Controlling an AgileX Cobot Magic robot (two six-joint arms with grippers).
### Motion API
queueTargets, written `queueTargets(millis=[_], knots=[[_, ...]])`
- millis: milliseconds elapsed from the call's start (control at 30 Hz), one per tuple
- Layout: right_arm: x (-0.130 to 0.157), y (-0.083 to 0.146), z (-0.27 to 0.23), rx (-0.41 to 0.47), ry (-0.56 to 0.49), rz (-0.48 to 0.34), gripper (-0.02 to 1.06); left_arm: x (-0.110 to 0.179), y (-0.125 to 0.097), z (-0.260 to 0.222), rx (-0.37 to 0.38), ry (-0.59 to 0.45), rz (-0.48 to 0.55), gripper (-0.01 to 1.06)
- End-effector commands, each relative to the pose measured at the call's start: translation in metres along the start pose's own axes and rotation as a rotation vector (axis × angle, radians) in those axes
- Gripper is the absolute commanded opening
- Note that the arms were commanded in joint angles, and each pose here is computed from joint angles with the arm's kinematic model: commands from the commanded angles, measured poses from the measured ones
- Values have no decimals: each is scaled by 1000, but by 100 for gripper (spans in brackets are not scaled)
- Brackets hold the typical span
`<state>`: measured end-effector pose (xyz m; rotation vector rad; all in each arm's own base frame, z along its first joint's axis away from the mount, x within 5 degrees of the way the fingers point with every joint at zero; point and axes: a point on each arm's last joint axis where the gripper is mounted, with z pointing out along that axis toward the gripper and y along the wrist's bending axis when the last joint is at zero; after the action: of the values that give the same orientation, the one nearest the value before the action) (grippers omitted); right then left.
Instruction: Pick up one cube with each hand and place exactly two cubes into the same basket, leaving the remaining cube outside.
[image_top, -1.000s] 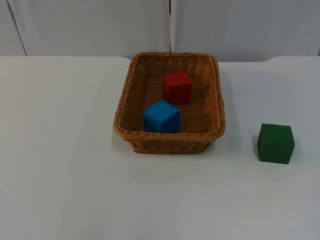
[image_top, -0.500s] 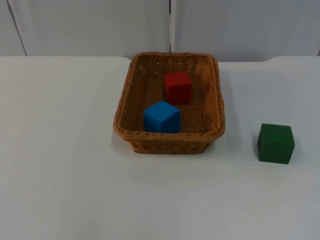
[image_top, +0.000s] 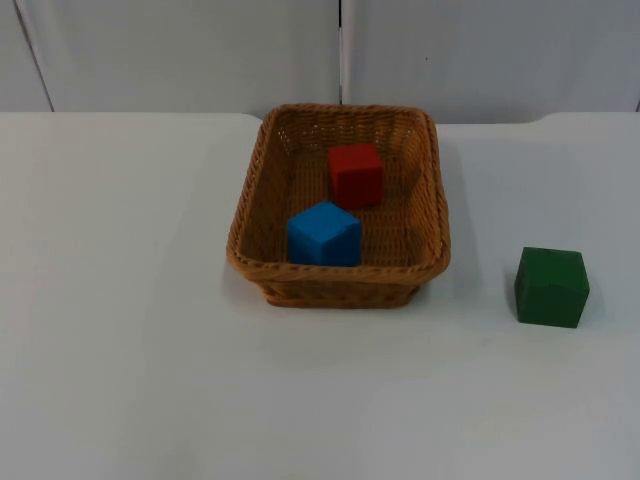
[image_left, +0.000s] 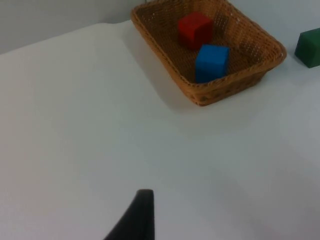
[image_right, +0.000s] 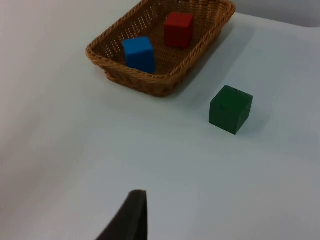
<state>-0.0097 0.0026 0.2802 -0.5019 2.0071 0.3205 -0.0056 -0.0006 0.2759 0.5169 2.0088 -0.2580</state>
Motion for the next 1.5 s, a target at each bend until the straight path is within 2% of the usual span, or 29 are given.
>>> queueTargets(millis=[0, 1100, 1300, 1433, 1467], knots=[[0, 0, 0, 2, -7, -12, 105, 1, -1, 1, 11, 1, -9, 105], [0, 0, 0, -3, -8, -9, 105, 1, -1, 1, 13, 1, -29, 105], [0, 0, 0, -3, -10, -4, 105, 1, -1, 1, -42, 3, -57, 105], [0, 0, 0, -3, -12, -4, 105, 1, -2, 1, -121, 5, -99, 105], [0, 0, 0, -3, -12, -4, 105, 1, -2, 1, -121, 5, -99, 105]])
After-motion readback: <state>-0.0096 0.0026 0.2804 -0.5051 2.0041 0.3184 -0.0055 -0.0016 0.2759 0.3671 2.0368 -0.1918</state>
